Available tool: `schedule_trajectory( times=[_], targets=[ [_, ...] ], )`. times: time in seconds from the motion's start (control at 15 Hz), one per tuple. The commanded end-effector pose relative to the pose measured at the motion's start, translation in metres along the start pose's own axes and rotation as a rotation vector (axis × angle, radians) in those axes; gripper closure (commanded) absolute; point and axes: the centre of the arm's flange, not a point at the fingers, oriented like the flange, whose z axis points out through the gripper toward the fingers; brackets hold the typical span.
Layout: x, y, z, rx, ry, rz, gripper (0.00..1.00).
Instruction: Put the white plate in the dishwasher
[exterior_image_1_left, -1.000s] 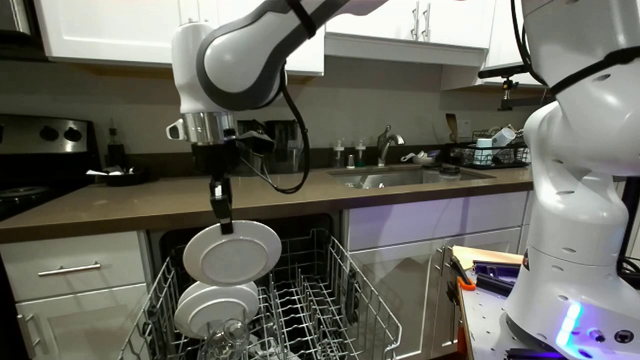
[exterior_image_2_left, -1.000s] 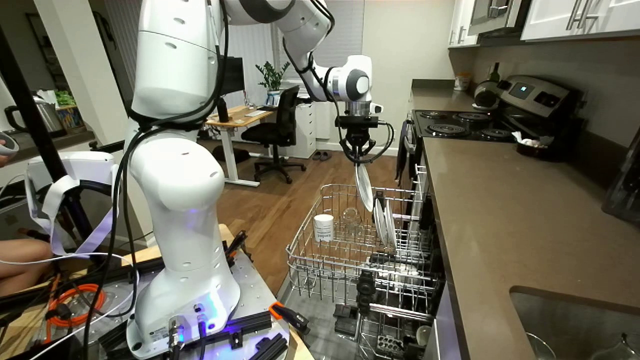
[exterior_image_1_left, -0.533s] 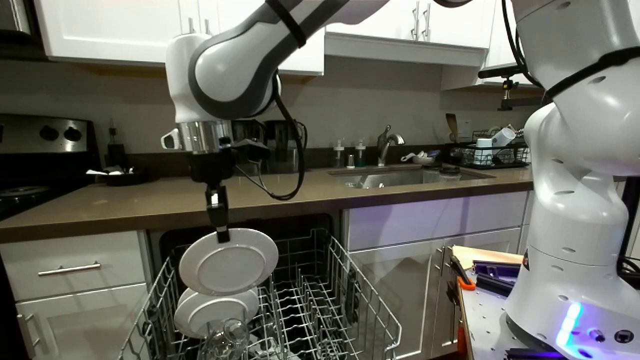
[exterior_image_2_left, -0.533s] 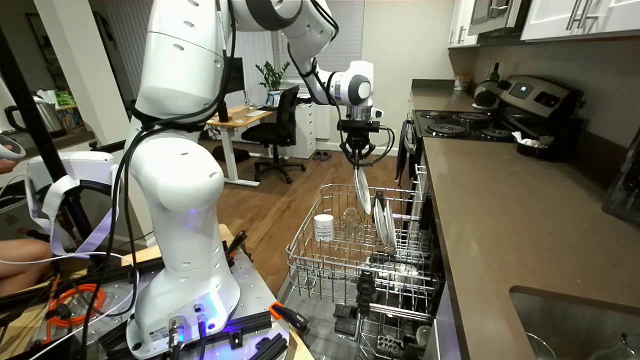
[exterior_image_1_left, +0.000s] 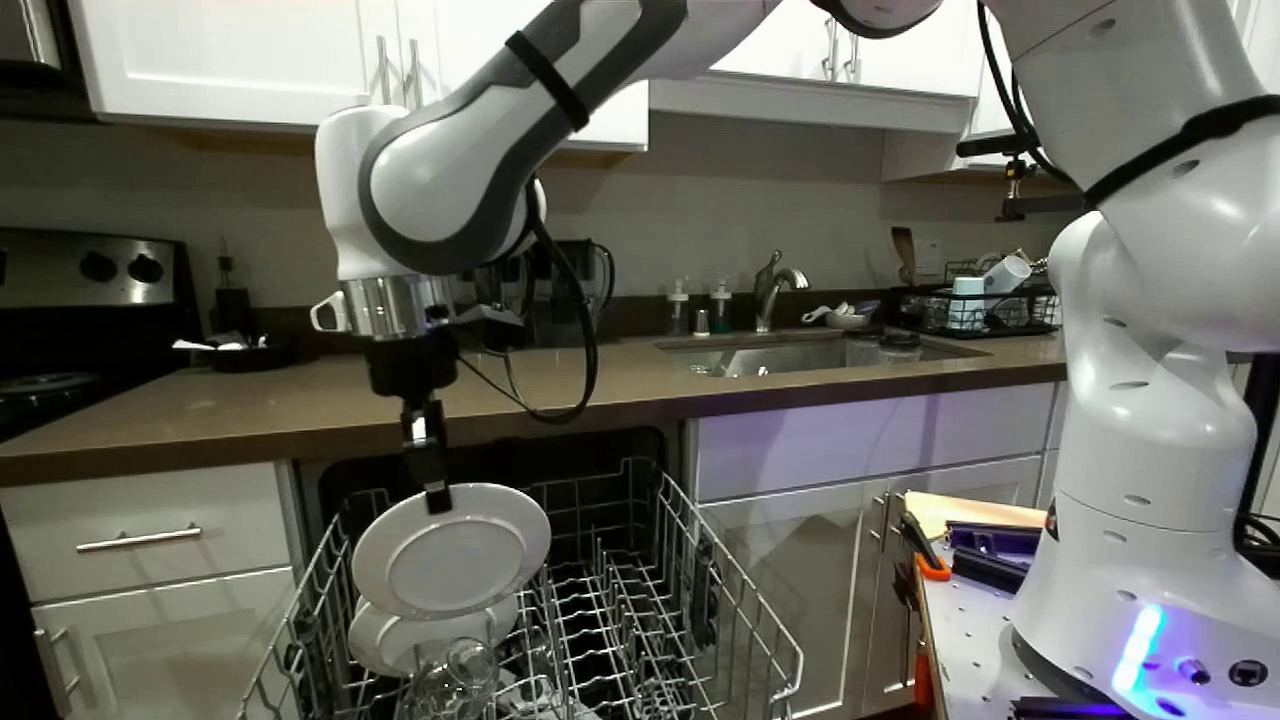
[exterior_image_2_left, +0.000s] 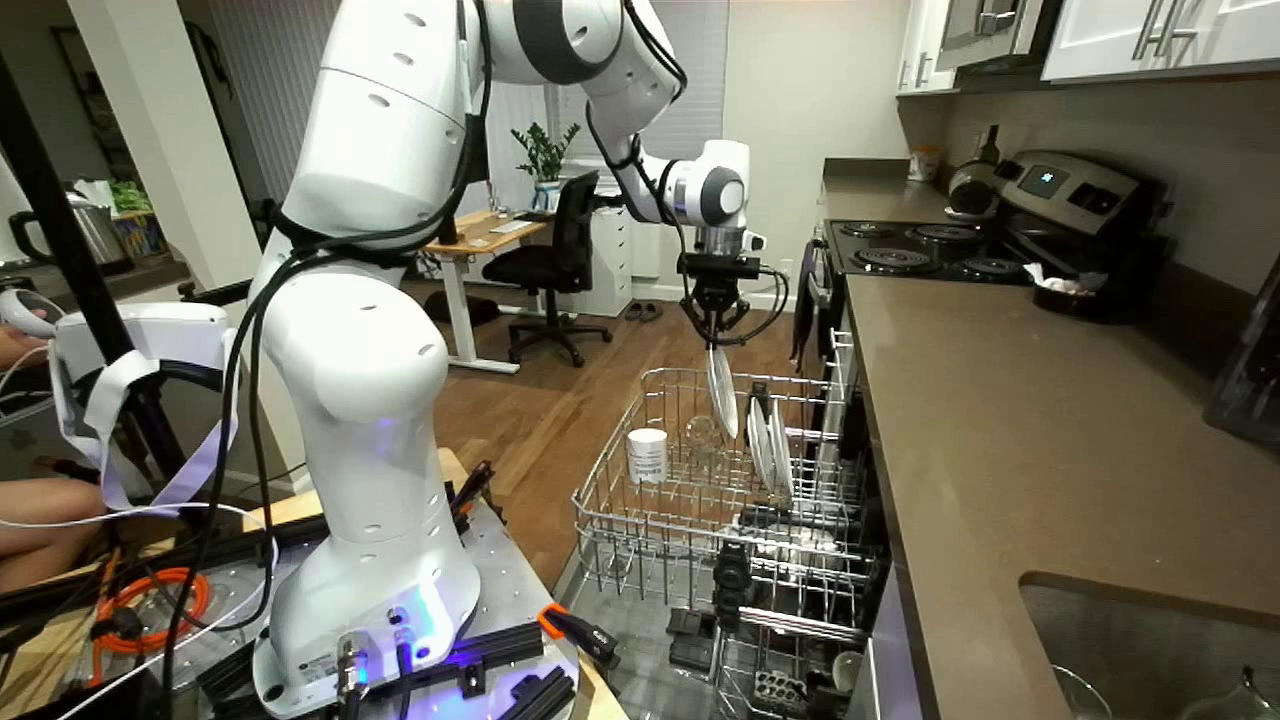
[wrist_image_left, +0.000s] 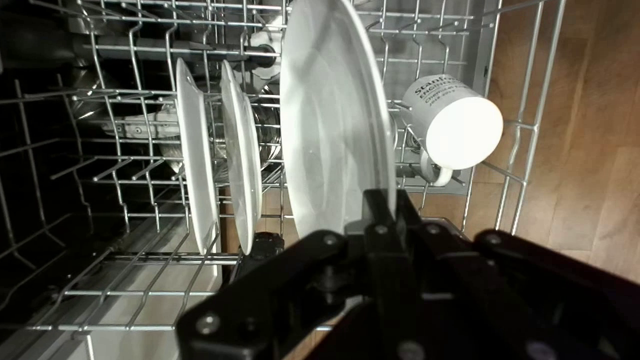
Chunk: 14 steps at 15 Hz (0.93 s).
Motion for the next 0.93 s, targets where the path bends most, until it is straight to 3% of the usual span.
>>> schedule_trajectory(
  times=[0.0,0.87],
  targets=[
    [0.013,0.013,0.002,0.019,0.004,-0.022,0.98],
    [0.042,0.05,0.043,0.035,-0.016,-0.012,0.98]
  ],
)
